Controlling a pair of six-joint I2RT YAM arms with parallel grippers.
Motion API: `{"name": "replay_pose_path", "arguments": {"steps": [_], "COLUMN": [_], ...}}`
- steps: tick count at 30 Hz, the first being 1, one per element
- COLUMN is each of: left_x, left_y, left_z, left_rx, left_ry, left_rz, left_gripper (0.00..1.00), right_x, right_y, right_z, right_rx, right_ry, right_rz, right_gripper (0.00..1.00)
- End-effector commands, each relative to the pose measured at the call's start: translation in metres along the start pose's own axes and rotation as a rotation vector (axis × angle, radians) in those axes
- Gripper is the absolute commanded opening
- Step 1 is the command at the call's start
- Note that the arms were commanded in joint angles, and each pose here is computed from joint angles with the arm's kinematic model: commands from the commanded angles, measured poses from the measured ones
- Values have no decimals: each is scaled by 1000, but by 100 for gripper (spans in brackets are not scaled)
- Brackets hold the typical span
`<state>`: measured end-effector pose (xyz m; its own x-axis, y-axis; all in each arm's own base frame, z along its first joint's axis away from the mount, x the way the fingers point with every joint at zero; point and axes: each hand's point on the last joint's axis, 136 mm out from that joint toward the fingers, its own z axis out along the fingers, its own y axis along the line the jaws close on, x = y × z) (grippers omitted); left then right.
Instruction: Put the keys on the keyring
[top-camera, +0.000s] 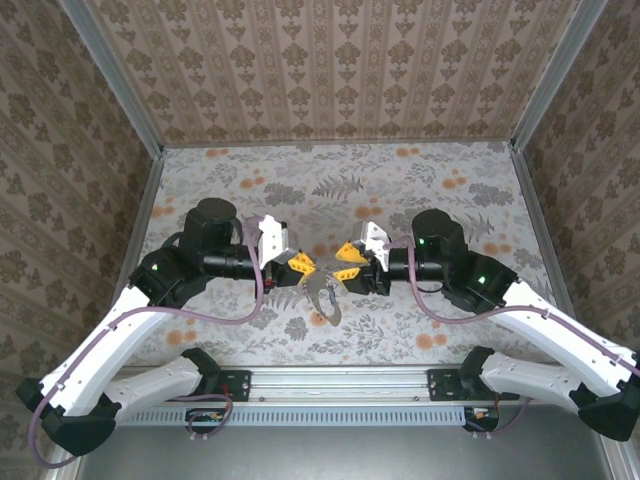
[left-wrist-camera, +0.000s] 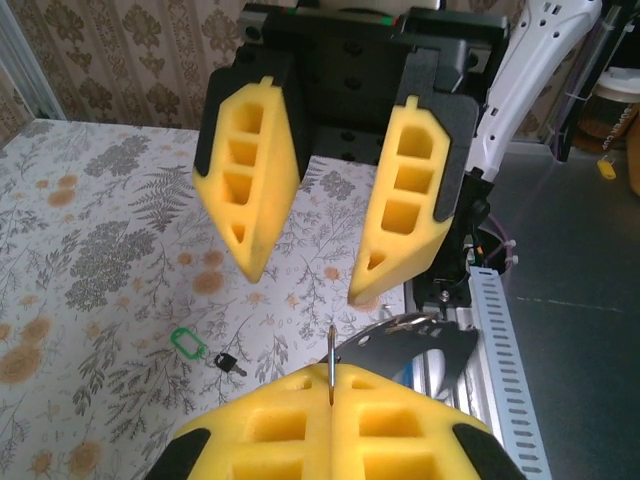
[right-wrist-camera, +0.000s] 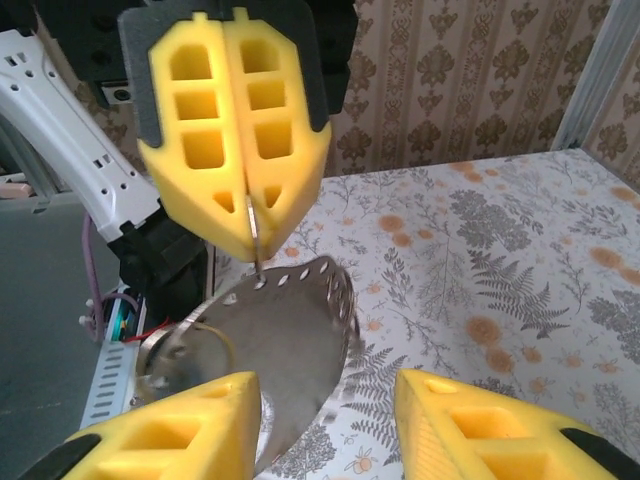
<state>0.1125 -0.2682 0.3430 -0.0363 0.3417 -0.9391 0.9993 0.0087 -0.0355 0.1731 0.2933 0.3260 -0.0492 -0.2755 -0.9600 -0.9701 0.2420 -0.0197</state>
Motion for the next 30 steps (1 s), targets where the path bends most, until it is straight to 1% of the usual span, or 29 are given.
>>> {"name": "replay_pose_path", "arguments": {"steps": [1,4,8,14,20,21,25,28,30], "left_x": [-10,-10,-11,-12,-15,-15,-15,-11,-2], "left_y": [-1,3,5,4,3,4,4,4,6], "left_z": [-2,-1,1,6,9,10,11,10,10], "left_rx": [8,-10,-12,16,38,40,41,30,7], "left_ry": [-46,-49,-60,-99,-151,-157,-182,-163,-100], "left_rz": [6,-2,-9,-22,-39,-45,-57,-65,-71], "left_gripper": [0,0,0,0,0,0,0,0,1], "right_x": [-9,-14,-14,-19,-21,-22,-19,-18,-16], "right_y": [2,6,4,4,5,5,3,2,0], "right_z": [4,4,8,14,16,16,17,15,14], "right_rx": [-38,-60,-64,-80,-98,-96,-86,-78,-61], "right_ry": [-37,-79,-81,-99,-113,-118,-107,-92,-68], "right_rz": [8,11,20,17,13,9,3,-6,-12], "right_gripper": [44,46,39,36,32,28,1,0,0]}}
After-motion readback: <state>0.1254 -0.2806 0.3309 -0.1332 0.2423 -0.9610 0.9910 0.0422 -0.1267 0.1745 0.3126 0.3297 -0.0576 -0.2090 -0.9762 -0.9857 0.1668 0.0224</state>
